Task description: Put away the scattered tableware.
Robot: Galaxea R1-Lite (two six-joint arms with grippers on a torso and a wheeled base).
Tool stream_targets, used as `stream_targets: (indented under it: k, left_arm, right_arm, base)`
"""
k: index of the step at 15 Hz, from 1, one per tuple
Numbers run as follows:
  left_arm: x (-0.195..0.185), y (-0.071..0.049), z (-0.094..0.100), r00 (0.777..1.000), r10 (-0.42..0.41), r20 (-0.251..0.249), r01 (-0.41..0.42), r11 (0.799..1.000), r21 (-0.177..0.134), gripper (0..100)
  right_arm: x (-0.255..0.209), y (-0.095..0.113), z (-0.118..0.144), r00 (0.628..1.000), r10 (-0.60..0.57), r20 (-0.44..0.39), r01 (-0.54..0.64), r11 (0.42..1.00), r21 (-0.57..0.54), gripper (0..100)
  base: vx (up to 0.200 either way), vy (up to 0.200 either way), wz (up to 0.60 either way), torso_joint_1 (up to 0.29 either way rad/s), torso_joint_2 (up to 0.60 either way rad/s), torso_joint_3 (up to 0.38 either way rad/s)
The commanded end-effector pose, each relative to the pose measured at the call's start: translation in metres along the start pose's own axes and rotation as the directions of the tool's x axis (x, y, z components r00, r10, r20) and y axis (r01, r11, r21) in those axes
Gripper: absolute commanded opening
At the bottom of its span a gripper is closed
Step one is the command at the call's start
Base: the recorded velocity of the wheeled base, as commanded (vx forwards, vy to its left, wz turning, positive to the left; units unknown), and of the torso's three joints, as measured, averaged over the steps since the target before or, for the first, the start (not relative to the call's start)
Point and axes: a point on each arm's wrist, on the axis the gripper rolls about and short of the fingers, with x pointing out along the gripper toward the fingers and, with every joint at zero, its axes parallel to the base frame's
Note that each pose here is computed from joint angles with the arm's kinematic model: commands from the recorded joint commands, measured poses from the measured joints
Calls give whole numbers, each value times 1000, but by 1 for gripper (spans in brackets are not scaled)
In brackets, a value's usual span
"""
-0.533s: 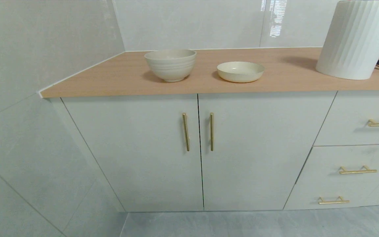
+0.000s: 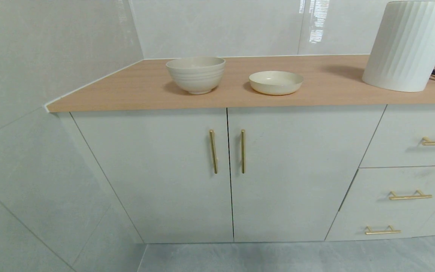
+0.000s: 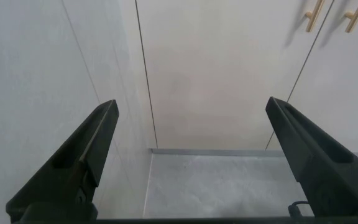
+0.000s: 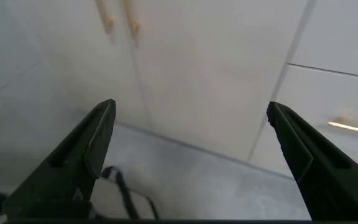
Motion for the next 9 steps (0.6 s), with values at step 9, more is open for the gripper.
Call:
stream_targets:
  k: [9]
  left_arm:
    - [0,0,0,1000,0,0,0,1000,-1,100]
  right_arm:
    - [294,14,67,888,422,-183,-383,898,214,100]
  base:
    - [0,0,0,0,0,0]
